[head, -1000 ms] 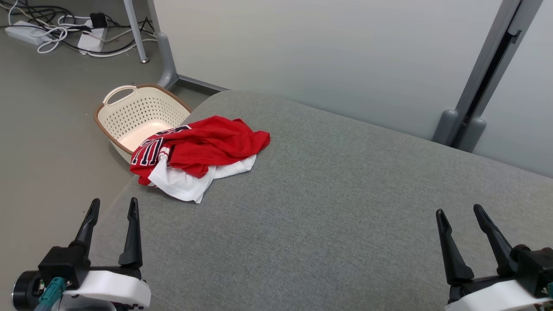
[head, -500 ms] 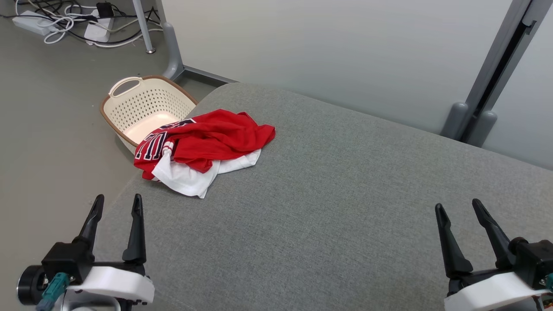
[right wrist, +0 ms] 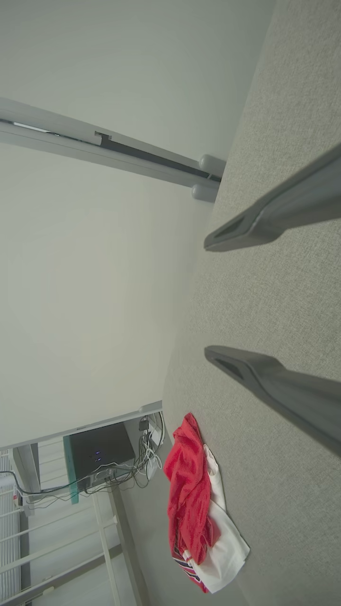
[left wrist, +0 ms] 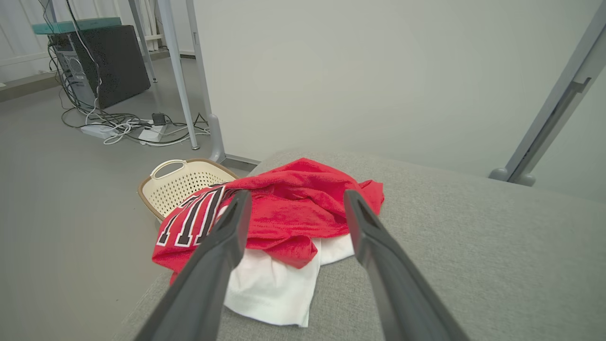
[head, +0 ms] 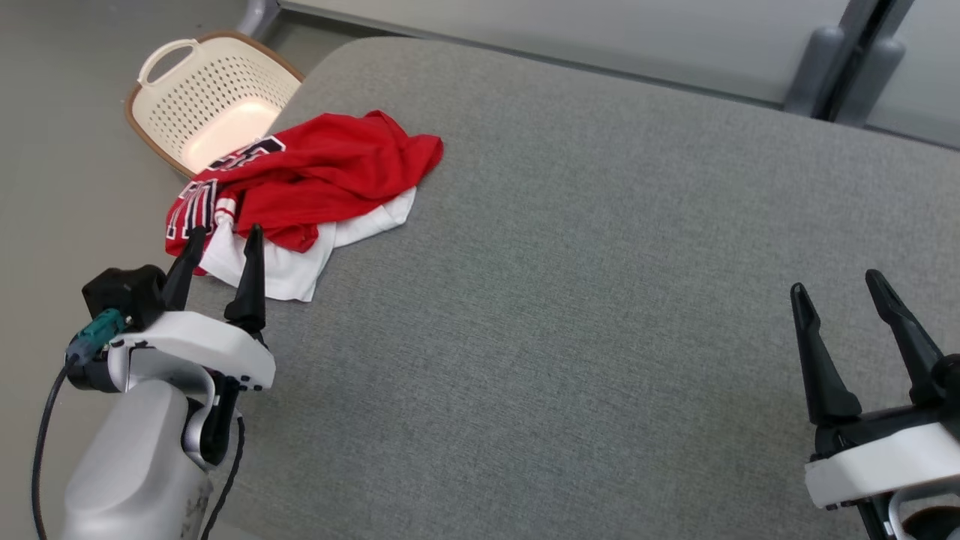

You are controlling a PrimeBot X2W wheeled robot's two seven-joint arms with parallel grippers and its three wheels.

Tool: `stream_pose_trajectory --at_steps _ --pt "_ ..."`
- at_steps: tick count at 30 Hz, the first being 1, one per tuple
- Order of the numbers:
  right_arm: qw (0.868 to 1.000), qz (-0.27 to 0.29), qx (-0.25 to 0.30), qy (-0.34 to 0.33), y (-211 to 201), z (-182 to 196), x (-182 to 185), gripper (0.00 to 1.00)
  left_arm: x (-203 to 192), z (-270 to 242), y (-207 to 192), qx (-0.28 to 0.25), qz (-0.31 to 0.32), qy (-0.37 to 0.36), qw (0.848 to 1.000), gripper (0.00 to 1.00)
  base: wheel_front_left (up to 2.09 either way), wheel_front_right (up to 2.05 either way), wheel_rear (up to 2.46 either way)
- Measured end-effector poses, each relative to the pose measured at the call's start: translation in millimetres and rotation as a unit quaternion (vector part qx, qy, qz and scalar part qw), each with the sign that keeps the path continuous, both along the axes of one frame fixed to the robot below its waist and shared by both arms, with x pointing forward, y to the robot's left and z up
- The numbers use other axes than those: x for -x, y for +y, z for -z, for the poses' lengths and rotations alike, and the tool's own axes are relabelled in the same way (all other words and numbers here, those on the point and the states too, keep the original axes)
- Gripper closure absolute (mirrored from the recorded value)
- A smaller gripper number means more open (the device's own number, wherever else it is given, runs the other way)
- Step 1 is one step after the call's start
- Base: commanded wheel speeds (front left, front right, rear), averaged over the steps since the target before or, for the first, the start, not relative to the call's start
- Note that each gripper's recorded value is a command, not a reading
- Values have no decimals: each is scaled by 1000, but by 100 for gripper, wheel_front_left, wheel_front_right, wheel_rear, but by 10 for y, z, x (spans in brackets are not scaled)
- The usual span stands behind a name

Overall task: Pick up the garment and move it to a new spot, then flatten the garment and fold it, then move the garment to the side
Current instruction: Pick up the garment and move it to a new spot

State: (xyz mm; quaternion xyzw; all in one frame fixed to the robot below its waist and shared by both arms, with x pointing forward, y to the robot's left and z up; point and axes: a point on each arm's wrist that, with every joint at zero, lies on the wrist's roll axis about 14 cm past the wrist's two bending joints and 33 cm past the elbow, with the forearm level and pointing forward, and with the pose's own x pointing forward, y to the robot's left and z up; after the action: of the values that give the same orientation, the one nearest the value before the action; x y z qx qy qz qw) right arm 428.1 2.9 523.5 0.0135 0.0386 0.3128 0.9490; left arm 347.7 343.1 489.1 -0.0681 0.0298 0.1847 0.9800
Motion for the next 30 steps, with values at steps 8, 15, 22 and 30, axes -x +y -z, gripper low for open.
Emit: stream_pose_trajectory --at_steps 8,15,22,30 --pt "999 32 5 44 -181 440 -289 0 -478 823 -27 47 23 140 989 0 0 0 0" --pt "996 53 6 65 -313 667 -394 0 -422 1387 18 98 -6 241 965 100 0 0 0" --pt "996 66 2 58 -378 644 -421 0 -424 1335 100 85 -17 223 971 100 0 0 0" --pt "997 72 -12 25 -398 377 -351 0 -686 475 327 40 -11 81 996 100 0 0 0"
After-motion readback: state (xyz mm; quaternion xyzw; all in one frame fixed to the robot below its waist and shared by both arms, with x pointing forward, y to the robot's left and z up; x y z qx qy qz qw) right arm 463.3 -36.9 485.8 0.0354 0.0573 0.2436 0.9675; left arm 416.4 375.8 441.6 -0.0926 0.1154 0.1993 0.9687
